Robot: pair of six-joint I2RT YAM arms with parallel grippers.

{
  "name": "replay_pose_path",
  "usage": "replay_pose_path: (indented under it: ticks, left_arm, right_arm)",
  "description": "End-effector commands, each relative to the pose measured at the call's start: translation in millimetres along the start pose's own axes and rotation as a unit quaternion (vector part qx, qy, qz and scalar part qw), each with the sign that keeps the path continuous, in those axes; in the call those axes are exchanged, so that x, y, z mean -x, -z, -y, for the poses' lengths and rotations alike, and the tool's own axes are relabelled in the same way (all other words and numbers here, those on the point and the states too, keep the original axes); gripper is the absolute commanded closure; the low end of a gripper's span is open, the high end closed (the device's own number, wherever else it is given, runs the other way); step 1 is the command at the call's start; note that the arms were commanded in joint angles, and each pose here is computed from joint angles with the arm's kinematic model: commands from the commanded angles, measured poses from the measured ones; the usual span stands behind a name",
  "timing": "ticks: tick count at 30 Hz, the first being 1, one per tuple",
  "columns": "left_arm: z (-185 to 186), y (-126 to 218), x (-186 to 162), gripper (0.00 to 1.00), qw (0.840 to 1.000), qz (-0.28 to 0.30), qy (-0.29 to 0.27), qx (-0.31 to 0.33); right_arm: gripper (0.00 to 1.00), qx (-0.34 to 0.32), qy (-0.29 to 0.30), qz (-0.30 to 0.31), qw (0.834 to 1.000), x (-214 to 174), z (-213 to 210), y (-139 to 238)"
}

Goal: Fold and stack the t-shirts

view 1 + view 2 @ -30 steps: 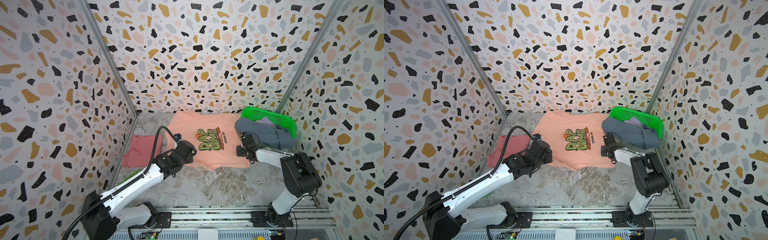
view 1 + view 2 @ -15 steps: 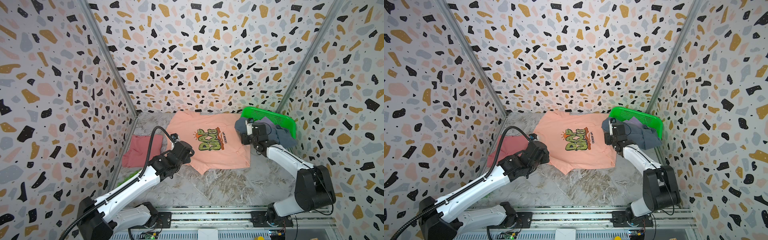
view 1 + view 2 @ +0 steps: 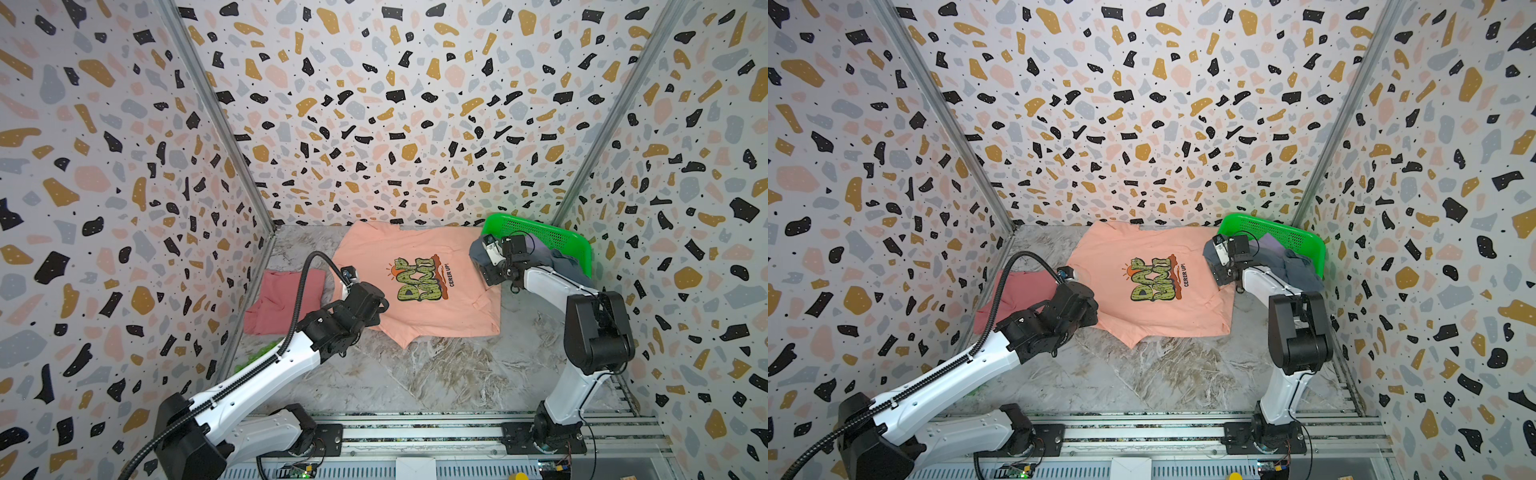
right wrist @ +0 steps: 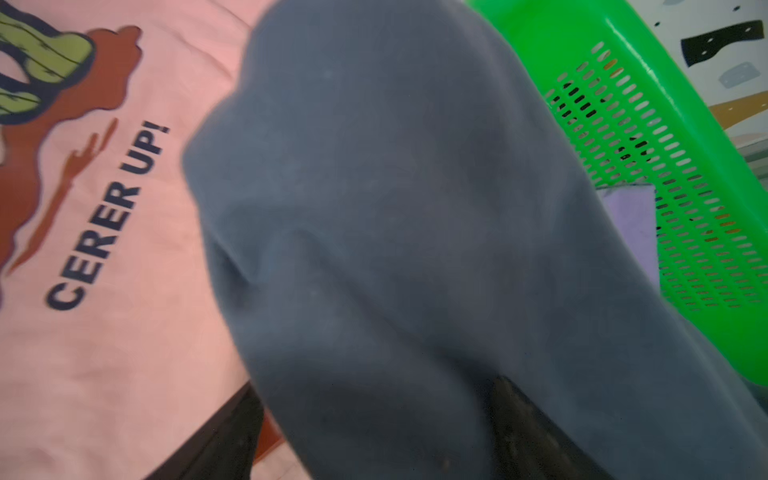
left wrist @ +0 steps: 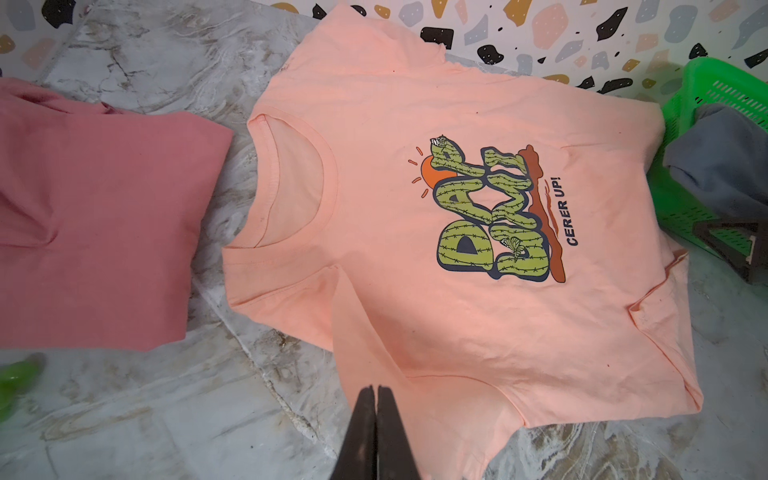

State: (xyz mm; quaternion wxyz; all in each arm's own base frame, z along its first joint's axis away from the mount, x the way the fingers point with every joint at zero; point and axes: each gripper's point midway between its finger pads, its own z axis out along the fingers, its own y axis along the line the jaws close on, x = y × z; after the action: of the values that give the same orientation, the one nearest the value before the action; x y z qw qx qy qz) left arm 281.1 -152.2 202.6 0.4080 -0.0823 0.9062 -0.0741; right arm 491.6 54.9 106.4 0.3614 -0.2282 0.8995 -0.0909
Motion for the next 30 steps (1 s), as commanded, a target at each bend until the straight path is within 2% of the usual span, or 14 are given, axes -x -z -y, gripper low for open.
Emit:
replay_pose_path:
  ticks: [1, 3, 6, 8, 11, 13, 15, 19, 23, 26, 30]
  left_arm:
    - [-0.6, 10.3, 21.8, 1.0, 0.999, 0.035, 0.015, 0.001]
    - [-2.1, 10.2, 22.6, 1.0, 0.999, 0.037, 0.017, 0.005]
    - [-3.2, 8.4, 24.4, 1.0, 0.999, 0.042, 0.017, 0.01]
    - [-3.0, 5.7, 26.6, 1.0, 0.999, 0.043, 0.017, 0.012]
    - [1.0, -0.1, 30.5, 1.0, 0.999, 0.041, 0.01, 0.009]
    - [4.1, -4.8, 32.5, 1.0, 0.999, 0.037, 0.002, 0.006]
    - [8.3, -10.5, 34.7, 1.0, 0.999, 0.033, -0.006, 0.002]
    - [19.2, -17.7, 38.9, 1.0, 0.999, 0.024, -0.019, -0.016]
    - [19.3, -20.2, 39.3, 1.0, 0.999, 0.016, -0.034, -0.013]
    - [15.9, -19.2, 38.7, 1.0, 0.999, 0.016, -0.035, -0.011]
    - [9.7, -17.0, 39.2, 1.0, 0.999, 0.017, -0.031, -0.006]
  right_arm:
    - [0.2, -0.017, -0.018, 0.015, 1.0, 20.6, 24.5, -6.5]
    - [0.29, 0.006, -0.059, -0.013, 0.998, 13.4, 28.1, -21.0]
    - [0.51, 0.061, -0.133, -0.058, 0.988, 6.2, 18.6, -30.1]
    - [0.67, 0.075, -0.17, -0.08, 0.979, 1.2, 11.2, -30.6]
    - [0.78, 0.055, -0.238, -0.114, 0.963, -13.0, 12.6, -25.8]
    - [0.78, 0.057, -0.286, -0.12, 0.949, -16.0, 11.6, -16.7]
    - [0.76, 0.046, -0.303, -0.107, 0.946, -14.5, 14.7, -8.5]
    - [0.74, 0.018, -0.278, -0.088, 0.956, -14.7, 30.9, -10.8]
    - [0.74, 0.012, -0.193, -0.07, 0.979, -19.4, 33.2, -19.2]
    - [0.77, -0.015, -0.132, -0.088, 0.987, -33.5, 40.3, -25.3]
    - [0.83, -0.046, -0.069, -0.108, 0.991, -49.6, 52.0, -32.9]
